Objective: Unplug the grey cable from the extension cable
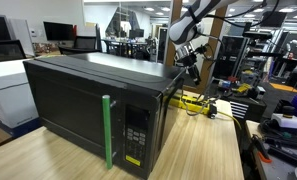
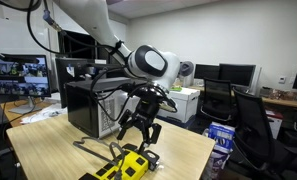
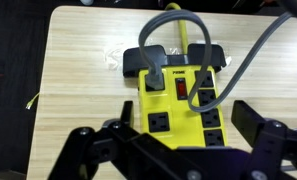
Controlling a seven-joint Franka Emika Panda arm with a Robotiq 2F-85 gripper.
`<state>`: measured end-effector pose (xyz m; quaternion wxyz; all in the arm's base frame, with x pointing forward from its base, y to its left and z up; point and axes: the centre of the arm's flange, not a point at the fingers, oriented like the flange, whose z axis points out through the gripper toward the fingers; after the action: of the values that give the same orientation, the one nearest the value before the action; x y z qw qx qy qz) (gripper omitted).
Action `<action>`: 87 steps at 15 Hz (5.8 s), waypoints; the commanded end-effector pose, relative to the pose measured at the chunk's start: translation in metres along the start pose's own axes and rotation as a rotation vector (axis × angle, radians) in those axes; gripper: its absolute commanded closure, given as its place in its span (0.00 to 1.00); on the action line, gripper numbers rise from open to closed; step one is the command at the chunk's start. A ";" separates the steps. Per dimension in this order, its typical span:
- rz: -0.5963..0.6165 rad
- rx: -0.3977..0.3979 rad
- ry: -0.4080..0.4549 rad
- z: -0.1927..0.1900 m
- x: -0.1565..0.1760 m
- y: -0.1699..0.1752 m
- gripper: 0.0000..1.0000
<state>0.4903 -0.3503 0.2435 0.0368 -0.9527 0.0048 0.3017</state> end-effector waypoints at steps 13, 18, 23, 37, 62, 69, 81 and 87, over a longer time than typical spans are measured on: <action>0.064 -0.033 -0.171 0.047 -0.003 0.017 0.00; 0.108 -0.021 -0.191 0.067 0.003 0.006 0.00; 0.171 -0.017 -0.208 0.086 0.004 0.027 0.00; 0.097 -0.012 -0.138 0.073 0.013 0.021 0.00; 0.063 -0.056 -0.207 0.081 0.020 0.010 0.00; 0.035 -0.077 -0.233 0.087 0.026 0.005 0.00; 0.036 -0.084 -0.275 0.092 0.016 0.018 0.47; -0.009 -0.079 -0.247 0.091 0.019 0.011 0.88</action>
<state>0.4580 -0.3560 0.1545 -0.0076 -0.9074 0.0107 0.4202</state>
